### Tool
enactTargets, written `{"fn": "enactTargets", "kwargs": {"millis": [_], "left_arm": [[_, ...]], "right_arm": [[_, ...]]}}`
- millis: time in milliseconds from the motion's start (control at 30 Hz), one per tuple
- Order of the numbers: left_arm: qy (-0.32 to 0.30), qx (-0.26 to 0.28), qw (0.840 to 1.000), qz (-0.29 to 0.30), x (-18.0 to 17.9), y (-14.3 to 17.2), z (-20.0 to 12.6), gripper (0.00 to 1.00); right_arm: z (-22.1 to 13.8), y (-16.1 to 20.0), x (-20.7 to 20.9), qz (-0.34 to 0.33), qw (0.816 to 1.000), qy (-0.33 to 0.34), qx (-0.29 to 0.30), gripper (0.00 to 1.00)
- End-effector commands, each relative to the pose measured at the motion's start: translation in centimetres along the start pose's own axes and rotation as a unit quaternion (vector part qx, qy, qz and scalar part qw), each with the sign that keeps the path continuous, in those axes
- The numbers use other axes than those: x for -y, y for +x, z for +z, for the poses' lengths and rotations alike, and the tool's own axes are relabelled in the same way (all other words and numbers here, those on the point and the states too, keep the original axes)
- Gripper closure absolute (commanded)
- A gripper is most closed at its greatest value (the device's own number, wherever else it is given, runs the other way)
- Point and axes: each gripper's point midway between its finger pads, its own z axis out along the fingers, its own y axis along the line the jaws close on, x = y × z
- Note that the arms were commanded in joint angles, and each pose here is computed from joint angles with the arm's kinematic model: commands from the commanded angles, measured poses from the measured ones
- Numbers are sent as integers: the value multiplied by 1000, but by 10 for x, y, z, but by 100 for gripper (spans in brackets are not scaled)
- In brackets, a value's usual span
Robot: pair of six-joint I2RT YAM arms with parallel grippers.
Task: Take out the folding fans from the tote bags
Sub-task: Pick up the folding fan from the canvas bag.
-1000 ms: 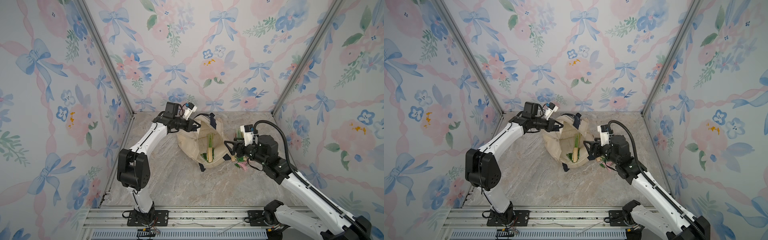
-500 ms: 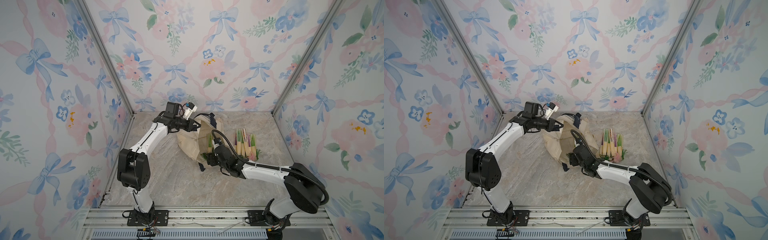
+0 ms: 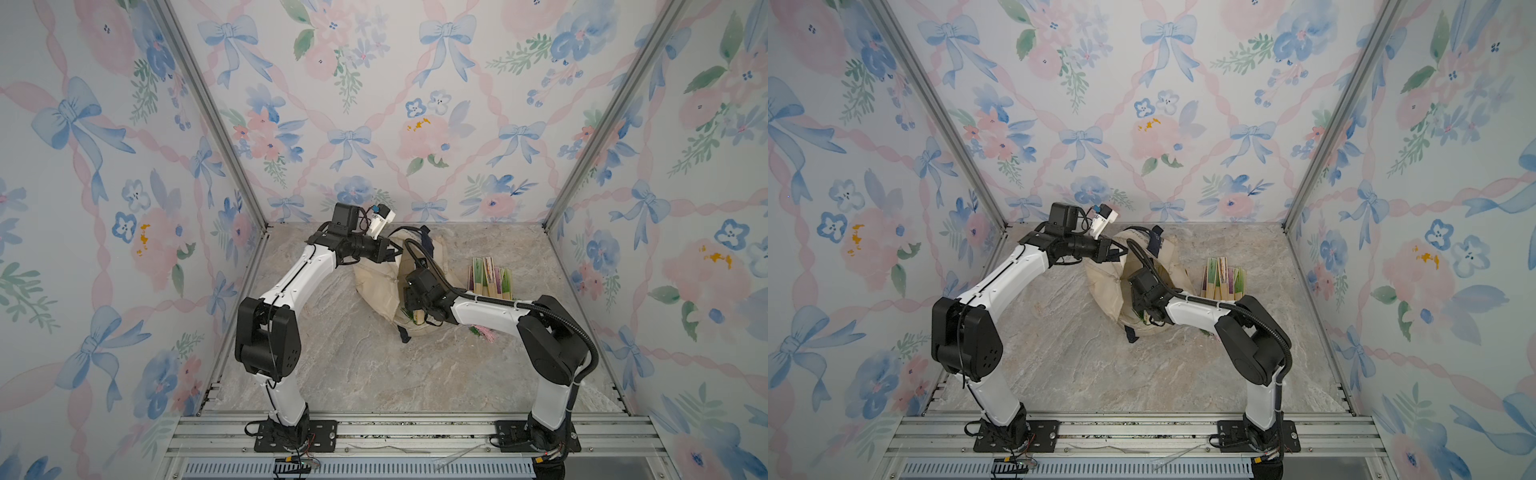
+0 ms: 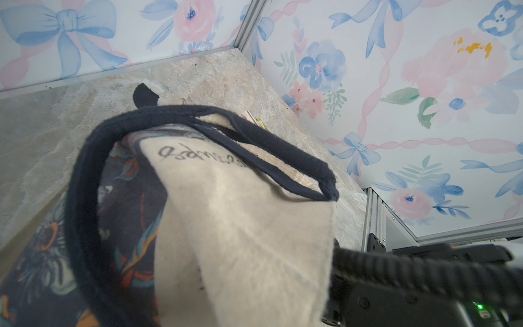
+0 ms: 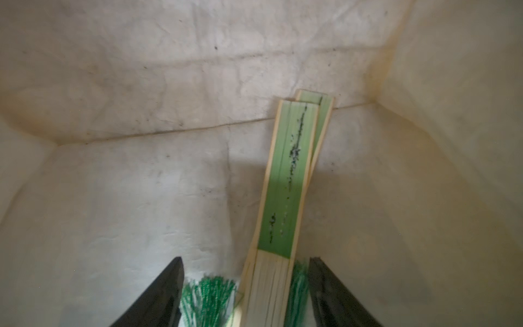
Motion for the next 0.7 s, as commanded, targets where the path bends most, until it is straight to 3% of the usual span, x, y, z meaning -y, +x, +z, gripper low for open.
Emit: {"fn": "enactTargets", "kwargs": {"millis": [0,667], "left_arm": [[23,14,999,18,13,-12,-2,100],[35,10,999,30,26,-10,4,100]], "right_arm": [[9,3,6,13,1000,2,-22,34],[28,-3,12,11,999,19,-49,48]]}}
